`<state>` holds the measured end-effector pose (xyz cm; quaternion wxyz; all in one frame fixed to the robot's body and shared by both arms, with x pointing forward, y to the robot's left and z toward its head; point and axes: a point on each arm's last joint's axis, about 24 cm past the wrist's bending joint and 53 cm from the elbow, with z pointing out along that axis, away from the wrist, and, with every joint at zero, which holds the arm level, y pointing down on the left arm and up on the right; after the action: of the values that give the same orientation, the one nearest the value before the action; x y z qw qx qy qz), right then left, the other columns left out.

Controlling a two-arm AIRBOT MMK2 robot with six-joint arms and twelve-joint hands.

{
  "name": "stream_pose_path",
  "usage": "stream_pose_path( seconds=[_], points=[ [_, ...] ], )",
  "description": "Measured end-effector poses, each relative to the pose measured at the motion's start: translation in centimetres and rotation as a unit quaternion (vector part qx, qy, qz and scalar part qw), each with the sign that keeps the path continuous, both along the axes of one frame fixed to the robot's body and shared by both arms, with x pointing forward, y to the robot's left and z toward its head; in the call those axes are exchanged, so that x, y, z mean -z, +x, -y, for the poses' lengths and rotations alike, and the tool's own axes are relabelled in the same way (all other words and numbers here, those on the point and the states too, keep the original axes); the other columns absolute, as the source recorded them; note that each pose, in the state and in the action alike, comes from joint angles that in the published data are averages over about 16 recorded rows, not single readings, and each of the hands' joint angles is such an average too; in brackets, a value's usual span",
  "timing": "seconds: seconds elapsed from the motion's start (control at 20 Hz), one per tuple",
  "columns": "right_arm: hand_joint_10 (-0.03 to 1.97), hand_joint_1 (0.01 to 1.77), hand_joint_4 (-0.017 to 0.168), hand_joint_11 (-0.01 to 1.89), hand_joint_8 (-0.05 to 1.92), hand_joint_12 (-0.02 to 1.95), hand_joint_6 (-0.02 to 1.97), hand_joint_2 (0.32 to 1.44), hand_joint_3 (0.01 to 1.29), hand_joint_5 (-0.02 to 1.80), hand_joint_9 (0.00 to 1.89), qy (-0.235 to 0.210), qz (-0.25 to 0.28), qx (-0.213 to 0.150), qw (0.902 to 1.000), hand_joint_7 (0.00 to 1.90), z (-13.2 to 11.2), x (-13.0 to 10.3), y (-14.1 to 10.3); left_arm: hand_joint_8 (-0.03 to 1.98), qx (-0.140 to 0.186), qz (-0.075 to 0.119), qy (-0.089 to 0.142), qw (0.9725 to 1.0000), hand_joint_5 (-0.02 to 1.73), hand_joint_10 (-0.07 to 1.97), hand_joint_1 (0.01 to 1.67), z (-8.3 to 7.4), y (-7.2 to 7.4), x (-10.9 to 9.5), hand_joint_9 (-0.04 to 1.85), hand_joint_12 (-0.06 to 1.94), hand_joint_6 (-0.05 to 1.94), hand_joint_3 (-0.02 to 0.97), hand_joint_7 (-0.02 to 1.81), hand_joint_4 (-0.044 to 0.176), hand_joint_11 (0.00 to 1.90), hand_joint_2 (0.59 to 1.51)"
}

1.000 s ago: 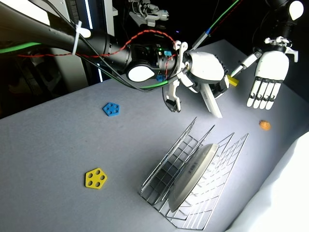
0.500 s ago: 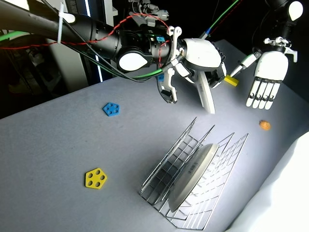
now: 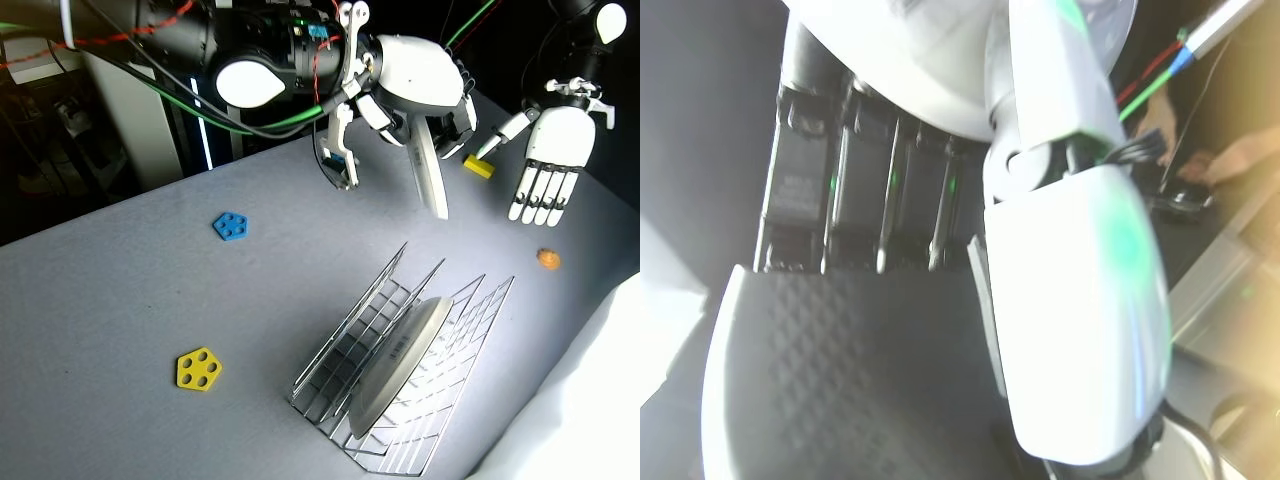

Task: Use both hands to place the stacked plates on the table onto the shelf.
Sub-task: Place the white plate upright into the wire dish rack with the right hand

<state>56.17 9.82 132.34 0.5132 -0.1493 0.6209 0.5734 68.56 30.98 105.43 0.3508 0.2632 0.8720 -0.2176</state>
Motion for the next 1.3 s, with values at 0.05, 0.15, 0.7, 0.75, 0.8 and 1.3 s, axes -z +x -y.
stream_pose_path(
  seconds=[0.05,0.15,0.7,0.75,0.8,1.3],
  points=[
    [1.01,1.36,-0.005,0.73,0.82,1.16,0.91,1.01,0.01,0.97,0.99,0.004,-0.008,0.001,1.0000,1.06,0.3,-0.4,0.0,0.01,0.000,0.000,0.000,1.0000,0.08,0.01,0.01,0.0,0.0,0.0,0.08,0.12,0.01,0.019,0.10,0.000,0.02,1.057],
    [1.01,1.36,-0.006,0.73,0.82,1.16,0.91,1.01,0.01,0.97,0.99,0.011,-0.025,0.004,0.9996,1.06,0.9,-1.0,0.1,0.01,0.000,0.000,0.000,1.0000,0.07,0.01,0.01,0.0,0.0,0.0,0.08,0.12,0.01,0.019,0.10,0.000,0.02,1.057],
    [1.03,1.36,-0.007,0.75,0.84,1.17,0.91,1.01,0.01,0.96,0.99,0.054,-0.123,0.011,0.9910,1.04,3.4,-2.8,0.9,0.01,0.001,0.000,-0.001,1.0000,0.07,0.01,0.01,0.1,0.0,-0.1,0.08,0.12,0.01,0.019,0.09,0.000,0.02,1.062],
    [1.03,1.36,-0.007,0.75,0.84,1.17,0.91,1.01,0.01,0.96,0.99,0.058,-0.131,0.012,0.9896,1.04,3.6,-2.8,1.1,0.01,0.001,0.000,-0.002,1.0000,0.07,0.01,0.01,0.2,0.0,-0.2,0.08,0.12,0.01,0.019,0.09,0.000,0.02,1.062],
    [1.03,1.36,-0.007,0.75,0.85,1.17,0.91,1.01,0.01,0.96,0.99,0.063,-0.140,0.013,0.9881,1.04,3.8,-2.9,1.2,0.01,0.001,0.000,-0.003,1.0000,0.07,0.01,0.01,0.2,0.0,-0.2,0.08,0.12,0.01,0.018,0.09,0.000,0.02,1.062],
    [1.04,1.37,-0.007,0.74,0.86,1.17,0.91,1.01,0.01,0.96,1.00,0.121,-0.223,0.040,0.9664,1.03,6.4,-3.0,4.0,0.01,0.002,-0.002,-0.015,0.9999,0.07,0.01,0.01,0.8,0.1,-0.8,0.07,0.10,0.01,0.018,0.10,0.000,0.02,1.062]
  ],
)
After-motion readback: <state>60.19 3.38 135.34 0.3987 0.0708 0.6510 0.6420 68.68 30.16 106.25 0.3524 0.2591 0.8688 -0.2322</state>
